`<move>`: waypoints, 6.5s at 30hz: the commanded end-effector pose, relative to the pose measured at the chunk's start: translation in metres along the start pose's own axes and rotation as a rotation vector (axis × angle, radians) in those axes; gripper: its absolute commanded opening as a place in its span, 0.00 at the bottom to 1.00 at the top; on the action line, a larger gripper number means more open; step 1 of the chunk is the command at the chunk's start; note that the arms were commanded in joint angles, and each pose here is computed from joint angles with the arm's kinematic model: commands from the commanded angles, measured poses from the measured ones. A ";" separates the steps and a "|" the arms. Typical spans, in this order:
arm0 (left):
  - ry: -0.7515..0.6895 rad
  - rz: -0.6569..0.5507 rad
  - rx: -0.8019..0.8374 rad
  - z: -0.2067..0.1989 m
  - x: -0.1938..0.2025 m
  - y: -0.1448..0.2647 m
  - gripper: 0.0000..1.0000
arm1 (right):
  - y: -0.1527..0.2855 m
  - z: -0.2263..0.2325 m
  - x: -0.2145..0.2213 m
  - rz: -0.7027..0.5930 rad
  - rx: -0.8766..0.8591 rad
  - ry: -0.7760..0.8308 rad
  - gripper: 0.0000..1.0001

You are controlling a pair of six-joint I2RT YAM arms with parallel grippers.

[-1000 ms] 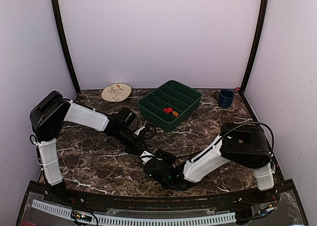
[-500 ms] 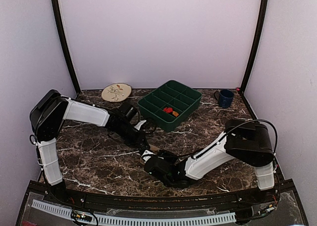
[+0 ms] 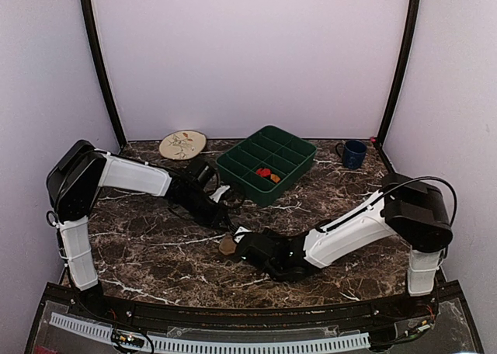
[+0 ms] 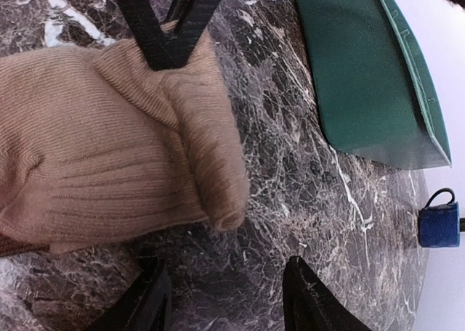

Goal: Roll the socks
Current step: Roll the sock at the center of the board.

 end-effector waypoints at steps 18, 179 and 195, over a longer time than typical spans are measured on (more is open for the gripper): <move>-0.174 -0.071 -0.029 -0.017 -0.013 0.009 0.00 | 0.020 -0.071 -0.020 -0.068 -0.345 -0.596 0.53; 0.190 0.036 -0.016 -0.021 0.076 0.030 0.40 | 0.018 0.099 -0.048 -0.025 0.212 0.601 0.00; 0.176 0.067 -0.063 -0.006 0.084 0.016 0.00 | 0.017 0.092 -0.026 0.082 0.216 0.537 0.01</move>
Point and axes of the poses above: each gripper's point midway between its finger pads, its own y axis back along the fingers, its own z axis along the line the jaws close on, x = y × z, the point moved 1 cm from there along y, back along the fingers, and after that the axes turned 6 degrees about y, right-handed, at the moved point
